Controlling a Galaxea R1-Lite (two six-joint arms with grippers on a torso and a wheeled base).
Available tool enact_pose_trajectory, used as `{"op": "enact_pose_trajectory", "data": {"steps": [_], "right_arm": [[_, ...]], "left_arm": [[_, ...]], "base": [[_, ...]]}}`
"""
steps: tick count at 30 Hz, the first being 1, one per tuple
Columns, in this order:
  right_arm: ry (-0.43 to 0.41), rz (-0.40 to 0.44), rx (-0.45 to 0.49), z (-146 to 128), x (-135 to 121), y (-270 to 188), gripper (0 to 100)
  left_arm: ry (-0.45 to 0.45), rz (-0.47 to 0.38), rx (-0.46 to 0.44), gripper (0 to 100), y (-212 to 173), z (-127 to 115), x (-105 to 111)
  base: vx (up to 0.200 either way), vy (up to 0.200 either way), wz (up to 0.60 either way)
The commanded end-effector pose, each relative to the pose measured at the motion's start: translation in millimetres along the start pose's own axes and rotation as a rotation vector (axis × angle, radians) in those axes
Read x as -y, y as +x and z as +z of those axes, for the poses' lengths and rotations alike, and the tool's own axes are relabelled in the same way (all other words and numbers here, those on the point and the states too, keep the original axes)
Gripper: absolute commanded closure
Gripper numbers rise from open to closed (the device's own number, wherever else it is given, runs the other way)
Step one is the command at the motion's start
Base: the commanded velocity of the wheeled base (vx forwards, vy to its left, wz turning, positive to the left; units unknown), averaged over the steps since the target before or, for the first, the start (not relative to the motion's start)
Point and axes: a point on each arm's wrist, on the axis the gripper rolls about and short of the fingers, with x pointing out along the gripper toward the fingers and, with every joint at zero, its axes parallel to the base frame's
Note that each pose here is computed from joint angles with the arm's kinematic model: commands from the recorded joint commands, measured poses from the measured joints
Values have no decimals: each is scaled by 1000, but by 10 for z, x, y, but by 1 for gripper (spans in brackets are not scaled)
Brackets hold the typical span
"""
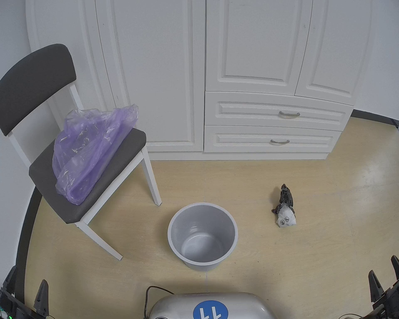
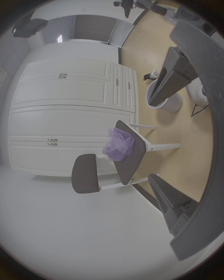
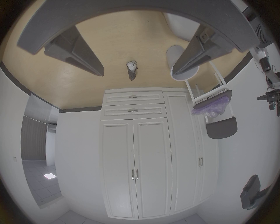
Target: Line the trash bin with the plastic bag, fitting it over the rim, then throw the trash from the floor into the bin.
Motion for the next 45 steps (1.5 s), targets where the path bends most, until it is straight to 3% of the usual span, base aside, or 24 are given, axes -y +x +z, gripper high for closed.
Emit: {"op": "enact_pose_trajectory", "data": {"steps": [1,3,8,14,16,25,27,28,30,33,35,36,37,40,45], "right_arm": [[-2,-1,0,-48,1,0,0],[-2,-1,0,-48,1,0,0],[-60,11,-4,-46,-2,1,0],[-48,11,3,-45,-2,0,0],[-3,1,3,-45,0,0,0],[-3,-5,10,-39,2,0,0],[-2,-5,10,-39,2,0,0],[-5,-5,8,-40,2,0,0],[-14,-9,11,-37,1,0,0],[-44,33,178,318,-15,-94,0],[-42,44,193,381,-18,-108,0],[-24,52,101,516,-28,-33,0],[-20,52,72,527,-28,-10,0],[-14,52,27,569,-29,32,0],[-6,39,-72,884,-30,204,0]], "left_arm": [[14,-8,-2,0,0,-53,0],[63,-30,-1,0,0,-52,6],[71,-43,-11,0,5,-55,8],[59,-45,-2,0,0,-54,8],[37,-42,-4,0,0,-55,8],[48,-46,1,0,0,-50,9],[33,-53,35,0,-9,4,12],[-32,-92,175,0,-79,272,26],[-100,-163,245,0,-151,494,42],[-31,-165,187,0,-152,666,46],[-18,-160,173,0,-148,685,47],[19,-148,88,0,-74,815,53],[25,-143,73,0,-34,894,57],[49,-109,-8,0,134,1116,69],[75,-69,-192,0,531,1378,72]], "base": [[0,0,0],[0,0,0],[0,0,0],[0,0,0],[0,0,0],[0,0,0],[0,0,0],[0,0,0],[0,0,0],[0,0,0],[0,0,0],[0,0,0],[0,0,0],[0,0,0],[0,0,0]]}}
